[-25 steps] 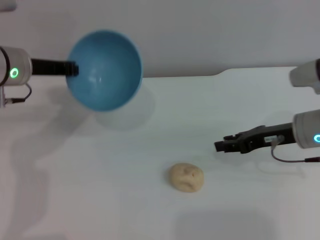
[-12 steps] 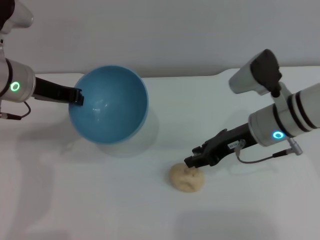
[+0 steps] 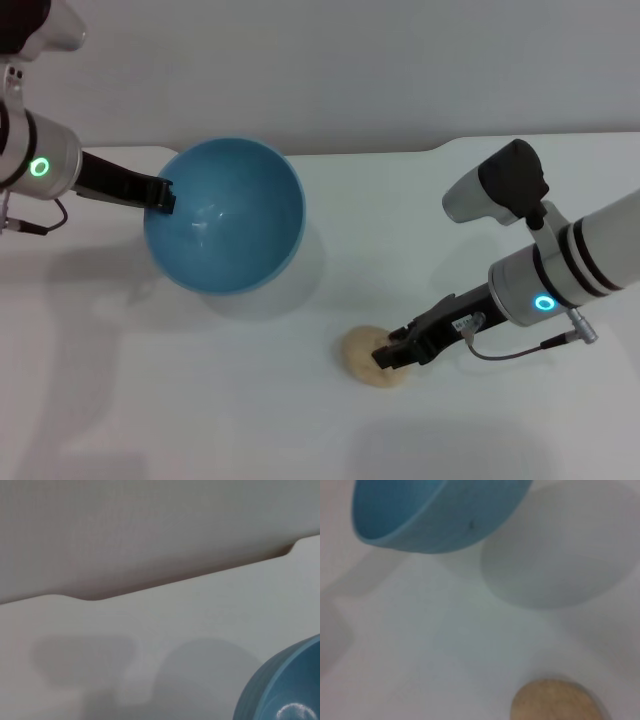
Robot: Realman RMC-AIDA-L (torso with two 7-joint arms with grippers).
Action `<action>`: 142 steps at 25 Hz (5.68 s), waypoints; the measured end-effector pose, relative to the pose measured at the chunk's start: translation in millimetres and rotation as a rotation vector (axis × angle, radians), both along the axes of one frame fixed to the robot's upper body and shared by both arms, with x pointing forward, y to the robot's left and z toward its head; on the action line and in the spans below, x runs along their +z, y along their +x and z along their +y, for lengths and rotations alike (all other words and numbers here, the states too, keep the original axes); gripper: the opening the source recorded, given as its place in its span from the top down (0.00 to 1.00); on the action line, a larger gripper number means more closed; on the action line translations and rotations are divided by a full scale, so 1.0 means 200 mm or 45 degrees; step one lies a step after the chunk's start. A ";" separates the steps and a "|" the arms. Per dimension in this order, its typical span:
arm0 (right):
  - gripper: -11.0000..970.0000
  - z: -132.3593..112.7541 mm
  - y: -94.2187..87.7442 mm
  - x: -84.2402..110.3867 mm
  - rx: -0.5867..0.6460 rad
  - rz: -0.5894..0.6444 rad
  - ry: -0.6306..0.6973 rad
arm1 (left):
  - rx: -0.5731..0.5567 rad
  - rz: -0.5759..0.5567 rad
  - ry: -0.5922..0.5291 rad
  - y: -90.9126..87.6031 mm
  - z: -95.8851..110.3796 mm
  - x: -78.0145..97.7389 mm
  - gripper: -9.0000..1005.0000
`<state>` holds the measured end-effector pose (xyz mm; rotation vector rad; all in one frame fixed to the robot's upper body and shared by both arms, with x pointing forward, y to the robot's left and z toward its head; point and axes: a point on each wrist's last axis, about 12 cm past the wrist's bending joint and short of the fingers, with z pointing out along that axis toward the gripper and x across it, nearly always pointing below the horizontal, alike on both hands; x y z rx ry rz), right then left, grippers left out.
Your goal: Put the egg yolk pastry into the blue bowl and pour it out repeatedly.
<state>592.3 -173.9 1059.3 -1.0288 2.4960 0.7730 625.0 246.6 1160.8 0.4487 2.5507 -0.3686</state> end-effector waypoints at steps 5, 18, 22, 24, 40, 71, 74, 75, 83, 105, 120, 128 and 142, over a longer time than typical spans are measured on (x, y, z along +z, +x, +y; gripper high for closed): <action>0.63 -0.02 0.01 -0.03 -0.057 -0.020 -0.015 | -0.024 0.002 0.014 0.00 -0.02 0.00 0.99; 0.78 -0.06 0.00 -0.02 -0.110 -0.038 0.073 | -0.074 0.006 0.044 -0.01 -0.07 -0.02 0.98; 0.84 -0.08 -0.03 0.00 -0.087 -0.028 0.106 | -0.110 0.026 0.069 -0.02 -0.10 -0.04 0.98; 0.85 -0.10 -0.05 0.01 -0.077 -0.014 0.119 | -0.123 0.029 0.079 -0.02 -0.11 -0.04 0.98; 0.96 -0.39 -0.18 0.21 -0.116 -0.014 0.494 | -0.265 0.111 0.175 -0.08 -0.21 -0.09 0.98; 0.97 -0.30 -0.17 0.24 -0.117 -0.034 0.794 | -0.621 0.099 0.261 -0.10 -0.77 -0.03 0.98; 0.96 -0.31 -0.18 0.23 -0.128 -0.028 0.793 | -0.620 0.095 0.263 -0.10 -0.77 -0.03 0.98; 0.94 -0.33 -0.19 0.22 -0.130 -0.021 0.791 | -0.620 0.094 0.264 -0.09 -0.77 -0.02 0.98; 0.85 -0.39 -0.21 0.21 -0.155 0.014 0.767 | -0.632 0.079 0.271 -0.08 -0.79 -0.01 0.98; 0.70 -0.92 -0.40 0.18 -0.857 -0.374 1.134 | -0.469 -0.293 0.346 0.01 -0.62 -0.04 0.98; 0.70 -1.02 -0.52 0.04 -1.100 -0.413 1.112 | -0.487 -1.021 0.283 -0.21 -0.60 -0.03 0.98; 0.70 -1.04 -0.54 0.00 -1.174 -0.399 1.088 | -0.546 -1.591 0.281 -0.43 -0.60 -0.13 0.98; 0.71 -1.04 -0.56 0.00 -1.184 -0.389 1.103 | -0.447 -2.020 0.386 -0.66 -0.71 -0.34 0.98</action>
